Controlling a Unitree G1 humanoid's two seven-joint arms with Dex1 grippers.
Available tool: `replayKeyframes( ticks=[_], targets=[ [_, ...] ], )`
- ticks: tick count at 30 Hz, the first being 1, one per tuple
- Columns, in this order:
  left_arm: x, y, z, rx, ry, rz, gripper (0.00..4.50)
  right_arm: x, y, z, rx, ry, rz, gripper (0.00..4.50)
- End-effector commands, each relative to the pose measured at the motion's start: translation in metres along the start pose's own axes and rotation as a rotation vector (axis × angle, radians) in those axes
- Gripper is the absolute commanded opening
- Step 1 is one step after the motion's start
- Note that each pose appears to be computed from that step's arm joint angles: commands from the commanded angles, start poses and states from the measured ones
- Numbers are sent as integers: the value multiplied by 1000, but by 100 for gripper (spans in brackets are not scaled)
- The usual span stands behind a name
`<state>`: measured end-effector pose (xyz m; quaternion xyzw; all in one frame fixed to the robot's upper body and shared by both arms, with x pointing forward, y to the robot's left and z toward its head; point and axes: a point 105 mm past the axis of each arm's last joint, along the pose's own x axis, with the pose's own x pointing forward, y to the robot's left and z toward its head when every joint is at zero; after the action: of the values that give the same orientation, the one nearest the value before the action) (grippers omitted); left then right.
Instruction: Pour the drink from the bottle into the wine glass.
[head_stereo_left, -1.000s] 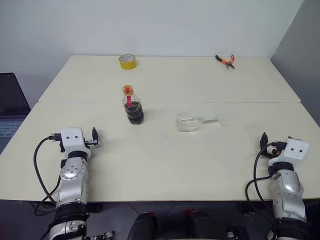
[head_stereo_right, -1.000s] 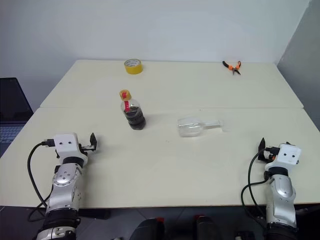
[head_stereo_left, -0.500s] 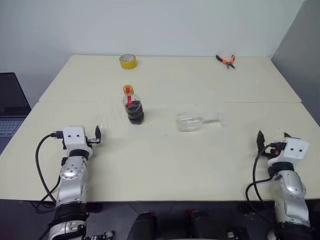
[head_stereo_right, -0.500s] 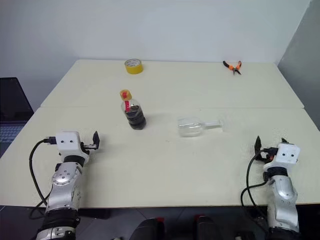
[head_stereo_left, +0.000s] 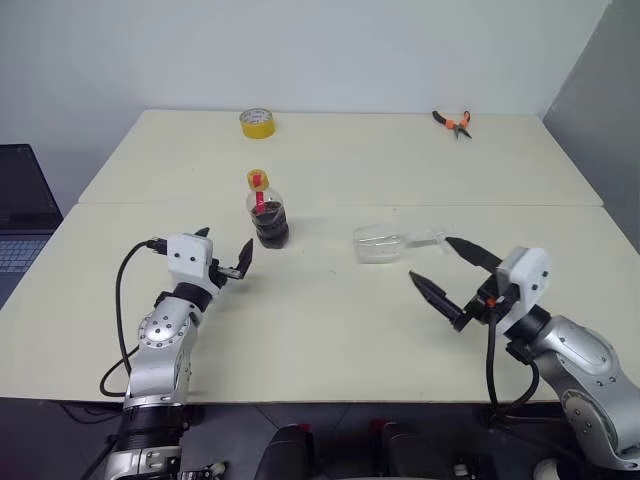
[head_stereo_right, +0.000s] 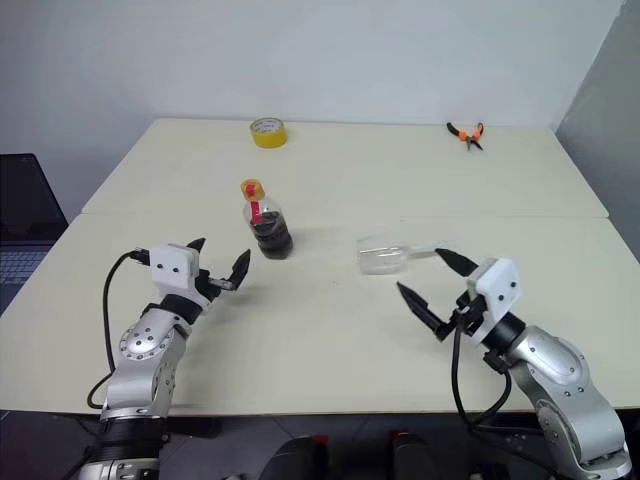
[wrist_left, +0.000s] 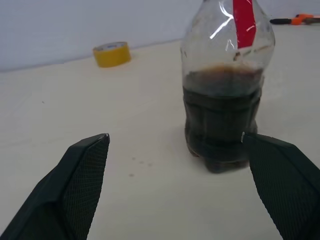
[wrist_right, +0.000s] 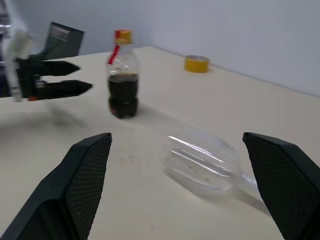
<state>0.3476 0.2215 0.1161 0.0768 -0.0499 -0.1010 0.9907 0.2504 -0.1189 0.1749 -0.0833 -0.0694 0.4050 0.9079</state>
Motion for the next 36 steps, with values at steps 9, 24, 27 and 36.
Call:
replayKeyframes(
  ticks=[9, 24, 27, 36],
  targets=[
    [32, -21, 7, -11, -4, -71, 448, 6, 15, 17, -25, -29, 138, 450],
    [72, -28, 10, -18, -19, -89, 448, 15, 17, 23, -47, -52, 146, 450],
    [79, -32, 11, -25, -22, -96, 448, 16, 16, 24, -47, -56, 141, 450],
    [93, -43, 17, -32, -47, -117, 448, 20, 15, 27, -48, -63, 135, 450]
  ],
)
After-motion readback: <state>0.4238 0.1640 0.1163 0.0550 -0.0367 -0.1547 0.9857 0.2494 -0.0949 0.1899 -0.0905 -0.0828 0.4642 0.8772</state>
